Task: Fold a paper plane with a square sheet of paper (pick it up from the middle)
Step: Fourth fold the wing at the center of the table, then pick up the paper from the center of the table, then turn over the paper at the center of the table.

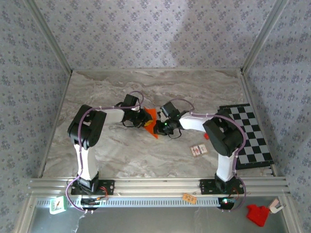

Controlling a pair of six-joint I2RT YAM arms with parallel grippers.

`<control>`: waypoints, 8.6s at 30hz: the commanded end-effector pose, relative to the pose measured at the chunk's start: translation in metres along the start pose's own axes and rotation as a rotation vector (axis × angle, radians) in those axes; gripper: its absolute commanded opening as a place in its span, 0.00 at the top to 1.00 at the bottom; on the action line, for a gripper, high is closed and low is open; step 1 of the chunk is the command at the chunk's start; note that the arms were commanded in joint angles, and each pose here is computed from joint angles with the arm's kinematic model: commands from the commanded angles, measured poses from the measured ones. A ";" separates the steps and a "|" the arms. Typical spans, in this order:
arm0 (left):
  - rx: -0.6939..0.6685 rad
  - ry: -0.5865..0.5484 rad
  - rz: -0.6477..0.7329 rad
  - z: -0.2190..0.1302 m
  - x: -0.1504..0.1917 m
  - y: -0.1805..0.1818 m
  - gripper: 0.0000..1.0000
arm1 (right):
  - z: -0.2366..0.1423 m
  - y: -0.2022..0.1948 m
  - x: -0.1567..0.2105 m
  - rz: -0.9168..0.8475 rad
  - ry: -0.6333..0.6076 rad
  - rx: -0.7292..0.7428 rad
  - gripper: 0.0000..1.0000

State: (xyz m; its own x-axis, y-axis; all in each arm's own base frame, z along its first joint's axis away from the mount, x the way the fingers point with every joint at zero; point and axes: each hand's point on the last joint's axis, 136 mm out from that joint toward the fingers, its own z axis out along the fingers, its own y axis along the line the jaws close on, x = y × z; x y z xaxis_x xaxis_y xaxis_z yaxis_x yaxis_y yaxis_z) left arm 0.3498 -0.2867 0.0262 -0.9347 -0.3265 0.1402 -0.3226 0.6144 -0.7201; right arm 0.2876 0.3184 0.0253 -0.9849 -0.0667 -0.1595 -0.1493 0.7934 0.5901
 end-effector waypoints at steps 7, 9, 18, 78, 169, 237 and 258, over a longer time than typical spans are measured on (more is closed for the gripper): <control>-0.067 0.041 0.131 -0.010 0.006 -0.007 0.73 | 0.008 -0.046 0.036 -0.010 0.129 0.168 0.90; -0.064 0.046 0.175 -0.011 0.005 -0.012 0.73 | 0.007 -0.050 0.041 -0.007 0.144 0.175 0.90; -0.030 0.050 0.242 -0.003 -0.005 -0.020 0.73 | 0.004 -0.055 0.049 -0.005 0.168 0.181 0.90; -0.032 -0.115 0.294 -0.047 -0.020 -0.040 0.80 | 0.000 -0.069 0.071 0.077 0.202 0.190 0.91; 0.030 -0.220 0.252 -0.078 -0.028 -0.075 0.47 | -0.077 0.003 -0.037 0.024 -0.244 -0.177 0.67; 0.722 -0.237 0.559 -0.171 0.048 -0.165 0.51 | -0.183 0.125 -0.113 -0.026 -0.424 -0.827 0.93; 0.680 -0.245 0.513 -0.160 0.036 -0.158 0.75 | -0.185 0.124 -0.112 -0.022 -0.422 -0.833 0.89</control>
State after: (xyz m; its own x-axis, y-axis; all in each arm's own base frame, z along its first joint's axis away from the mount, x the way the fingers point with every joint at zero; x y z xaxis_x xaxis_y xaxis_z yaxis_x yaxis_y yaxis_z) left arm 0.3394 -0.2769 0.2369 -0.8761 -0.3237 -0.3572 0.3018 0.2095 -0.9301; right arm 0.3691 0.3160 0.2473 -0.9005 0.2830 -0.3303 -0.3078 0.1220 0.9436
